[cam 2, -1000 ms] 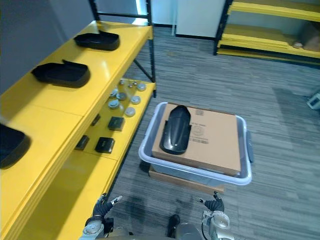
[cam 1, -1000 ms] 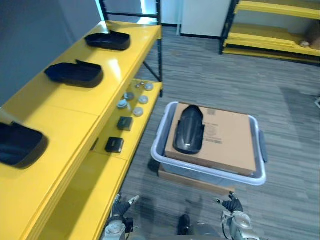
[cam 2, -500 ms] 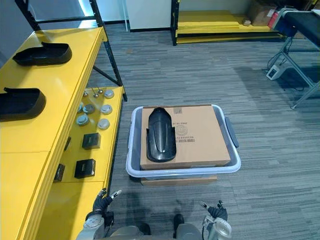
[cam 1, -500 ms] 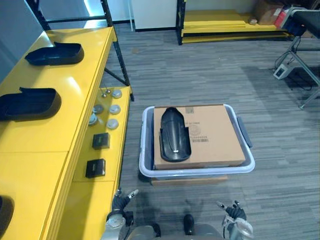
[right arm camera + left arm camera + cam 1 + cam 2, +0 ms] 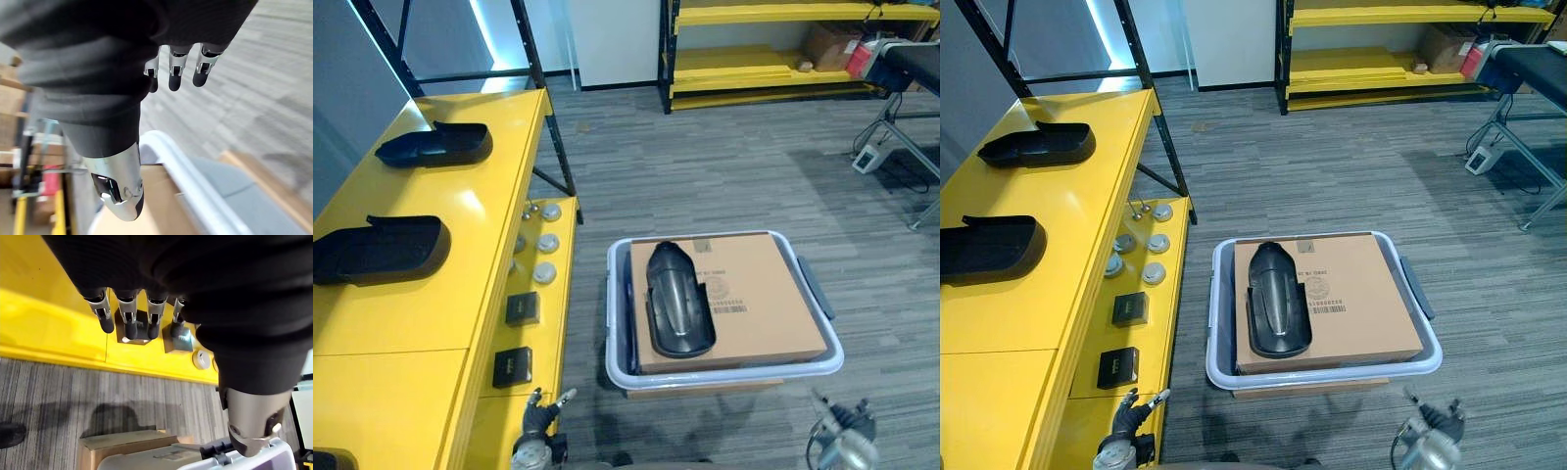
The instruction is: Walk over and take plastic housings, then place them on the shelf
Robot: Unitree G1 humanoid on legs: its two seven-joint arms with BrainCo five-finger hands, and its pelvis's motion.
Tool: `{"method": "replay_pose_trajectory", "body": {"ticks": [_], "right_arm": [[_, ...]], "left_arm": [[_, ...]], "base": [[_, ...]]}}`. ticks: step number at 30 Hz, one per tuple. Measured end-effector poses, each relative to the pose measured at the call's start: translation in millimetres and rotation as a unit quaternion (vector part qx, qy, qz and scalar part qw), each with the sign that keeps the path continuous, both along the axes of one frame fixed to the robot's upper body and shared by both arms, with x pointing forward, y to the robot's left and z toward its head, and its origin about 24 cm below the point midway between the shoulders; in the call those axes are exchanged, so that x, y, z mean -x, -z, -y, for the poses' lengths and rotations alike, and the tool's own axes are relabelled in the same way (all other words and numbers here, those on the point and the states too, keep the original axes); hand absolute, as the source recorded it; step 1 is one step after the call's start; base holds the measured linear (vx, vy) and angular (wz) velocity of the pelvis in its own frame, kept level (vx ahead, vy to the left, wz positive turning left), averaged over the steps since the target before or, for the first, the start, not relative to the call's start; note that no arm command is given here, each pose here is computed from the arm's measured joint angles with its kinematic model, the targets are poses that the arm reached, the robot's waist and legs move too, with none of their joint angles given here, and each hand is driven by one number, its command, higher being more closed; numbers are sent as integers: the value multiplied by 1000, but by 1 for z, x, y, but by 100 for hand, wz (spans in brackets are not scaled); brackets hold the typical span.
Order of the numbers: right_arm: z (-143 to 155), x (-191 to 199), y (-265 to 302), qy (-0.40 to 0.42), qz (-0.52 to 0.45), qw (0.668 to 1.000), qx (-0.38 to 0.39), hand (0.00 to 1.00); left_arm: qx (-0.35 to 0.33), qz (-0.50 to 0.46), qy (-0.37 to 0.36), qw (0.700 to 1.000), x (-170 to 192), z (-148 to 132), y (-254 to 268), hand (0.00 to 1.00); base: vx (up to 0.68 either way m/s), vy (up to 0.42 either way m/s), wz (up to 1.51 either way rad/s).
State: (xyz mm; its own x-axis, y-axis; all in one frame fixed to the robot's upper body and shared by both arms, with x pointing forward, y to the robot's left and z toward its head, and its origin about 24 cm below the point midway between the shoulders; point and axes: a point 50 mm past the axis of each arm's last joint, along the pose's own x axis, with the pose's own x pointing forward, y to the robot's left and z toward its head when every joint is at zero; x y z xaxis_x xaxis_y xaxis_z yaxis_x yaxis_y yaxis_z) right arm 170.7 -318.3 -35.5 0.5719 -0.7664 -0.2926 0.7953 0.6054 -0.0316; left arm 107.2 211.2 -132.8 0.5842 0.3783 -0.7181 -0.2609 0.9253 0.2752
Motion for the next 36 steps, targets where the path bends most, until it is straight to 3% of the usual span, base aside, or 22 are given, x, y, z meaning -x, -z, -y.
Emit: {"method": "replay_pose_trajectory", "body": {"ticks": [6, 13, 19, 34, 35, 36], "right_arm": [[-47, -60, -61, -143, 117, 979, 91, 0], [-80, -78, -63, -243, 78, 954, 157, 0], [-87, -91, -29, -268, -45, 948, 163, 0], [-104, -165, -52, -236, -71, 960, 131, 0], [-103, -167, -55, -224, -67, 964, 127, 100], [-101, -169, -58, -213, -66, 966, 128, 100]], "left_arm": [[8, -5, 18, 1000, 2, 9, 2, 0], [24, -9, 27, 999, 5, 18, 5, 0], [24, -3, 39, 999, 3, 21, 4, 0], [6, 57, 52, 997, -30, 27, -10, 0], [5, 63, 51, 997, -32, 27, -12, 0], [4, 65, 49, 997, -33, 27, -13, 0]], "base": [[-83, -44, 3], [-118, -74, 12], [-108, -40, 31], [7, 8, 11], [-14, 12, 18], [-9, 17, 13]]}}
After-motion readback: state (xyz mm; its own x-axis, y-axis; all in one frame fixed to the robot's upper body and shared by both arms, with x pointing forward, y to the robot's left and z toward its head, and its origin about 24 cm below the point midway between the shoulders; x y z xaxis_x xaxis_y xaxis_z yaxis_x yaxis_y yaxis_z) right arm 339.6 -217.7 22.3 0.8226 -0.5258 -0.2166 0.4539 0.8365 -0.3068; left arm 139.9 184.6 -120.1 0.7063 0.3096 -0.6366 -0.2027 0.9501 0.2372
